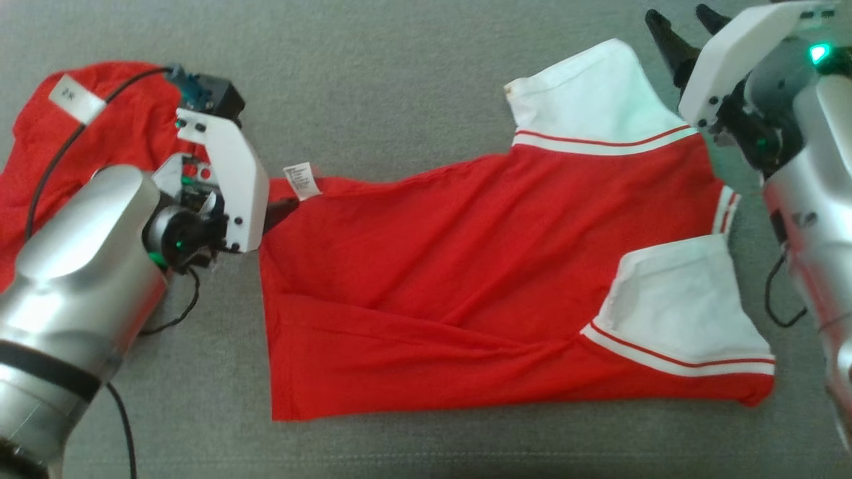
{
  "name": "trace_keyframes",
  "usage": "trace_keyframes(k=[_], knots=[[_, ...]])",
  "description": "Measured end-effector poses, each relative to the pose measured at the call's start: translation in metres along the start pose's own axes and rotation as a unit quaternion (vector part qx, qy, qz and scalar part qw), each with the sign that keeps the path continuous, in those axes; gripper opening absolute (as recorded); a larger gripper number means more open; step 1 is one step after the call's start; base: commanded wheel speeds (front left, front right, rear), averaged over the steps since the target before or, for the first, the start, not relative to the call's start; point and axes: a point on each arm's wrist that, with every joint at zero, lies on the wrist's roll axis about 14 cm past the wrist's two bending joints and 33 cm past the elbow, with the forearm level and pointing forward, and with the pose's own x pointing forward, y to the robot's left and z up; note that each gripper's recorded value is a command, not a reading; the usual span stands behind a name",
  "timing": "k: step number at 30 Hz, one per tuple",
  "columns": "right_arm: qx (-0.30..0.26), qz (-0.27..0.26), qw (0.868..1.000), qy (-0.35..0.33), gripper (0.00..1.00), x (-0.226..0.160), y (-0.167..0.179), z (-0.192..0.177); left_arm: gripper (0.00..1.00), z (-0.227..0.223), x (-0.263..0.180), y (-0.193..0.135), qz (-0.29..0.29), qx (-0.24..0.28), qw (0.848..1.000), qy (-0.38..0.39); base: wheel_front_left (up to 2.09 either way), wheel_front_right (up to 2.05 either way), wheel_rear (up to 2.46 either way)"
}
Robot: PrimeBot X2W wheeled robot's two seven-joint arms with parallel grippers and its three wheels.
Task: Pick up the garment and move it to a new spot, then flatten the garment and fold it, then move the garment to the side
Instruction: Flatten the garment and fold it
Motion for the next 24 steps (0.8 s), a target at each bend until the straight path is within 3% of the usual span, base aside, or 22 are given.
trace_keyframes(k=[8, 12, 20, 24], knots=[[0.004, -0.016, 0.996, 0.087, 1.0, 0.025, -0.011, -0.038, 1.0, -0.006, 0.011, 0.004, -0.006, -0.011, 1.0, 0.016, 0.0, 0.0, 0.0], [0.045, -0.02, 0.993, 0.112, 1.0, 0.032, -0.015, -0.049, 1.0, -0.003, 0.014, 0.007, -0.006, -0.011, 1.0, 0.016, 0.0, 0.0, 0.0], [0.06, 0.004, 0.978, 0.198, 1.0, 0.033, 0.007, -0.079, 1.0, -0.004, 0.015, 0.011, -0.003, -0.009, 1.0, 0.026, 0.0, 0.0, 0.0], [0.057, 0.015, 0.977, 0.205, 1.0, 0.03, 0.014, -0.078, 1.0, -0.007, 0.013, 0.012, -0.001, -0.01, 0.999, 0.042, 0.0, 0.0, 0.0]])
